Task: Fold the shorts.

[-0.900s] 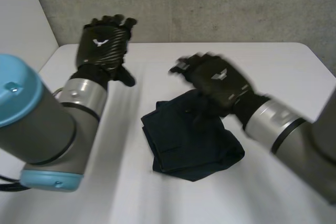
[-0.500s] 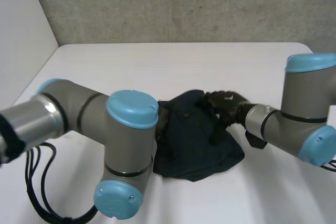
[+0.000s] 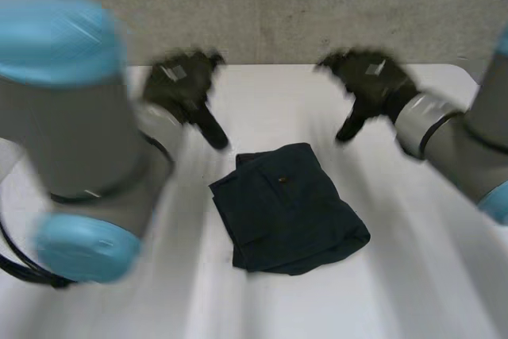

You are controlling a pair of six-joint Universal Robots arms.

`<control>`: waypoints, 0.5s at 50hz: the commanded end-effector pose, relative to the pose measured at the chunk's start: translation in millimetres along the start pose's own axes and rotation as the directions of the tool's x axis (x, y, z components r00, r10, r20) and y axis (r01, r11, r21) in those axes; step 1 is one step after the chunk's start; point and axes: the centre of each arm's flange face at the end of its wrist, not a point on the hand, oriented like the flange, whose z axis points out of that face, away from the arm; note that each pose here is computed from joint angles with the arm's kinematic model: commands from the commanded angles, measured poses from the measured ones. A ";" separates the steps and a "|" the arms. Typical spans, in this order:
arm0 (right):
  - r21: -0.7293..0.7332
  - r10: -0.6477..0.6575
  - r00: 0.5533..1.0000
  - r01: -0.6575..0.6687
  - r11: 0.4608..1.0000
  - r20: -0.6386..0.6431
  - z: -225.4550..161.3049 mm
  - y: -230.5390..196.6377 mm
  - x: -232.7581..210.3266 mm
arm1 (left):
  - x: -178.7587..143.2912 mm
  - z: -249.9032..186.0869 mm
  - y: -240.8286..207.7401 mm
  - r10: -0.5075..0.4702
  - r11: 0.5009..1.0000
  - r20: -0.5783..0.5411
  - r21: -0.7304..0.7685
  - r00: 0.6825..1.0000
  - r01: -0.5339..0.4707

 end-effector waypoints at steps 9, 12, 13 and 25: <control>0.079 0.102 0.959 -0.084 0.993 -0.265 -55.3 -82.7 32.9 | -99.6 -37.4 -94.0 0.055 0.987 0.151 0.142 0.987 -0.076; 0.066 0.096 0.958 -0.081 0.994 -0.270 -55.6 -79.1 32.8 | -101.3 -38.0 -91.6 0.056 0.988 0.152 0.131 0.987 -0.077; 0.066 0.098 0.958 -0.083 0.994 -0.268 -55.6 -78.7 32.5 | -100.9 -37.9 -89.3 0.060 0.989 0.148 0.122 0.987 -0.078; 0.086 0.107 0.955 -0.086 0.993 -0.276 -55.2 -79.7 36.1 | -100.4 -38.7 -87.8 0.057 0.990 0.146 0.121 0.988 -0.075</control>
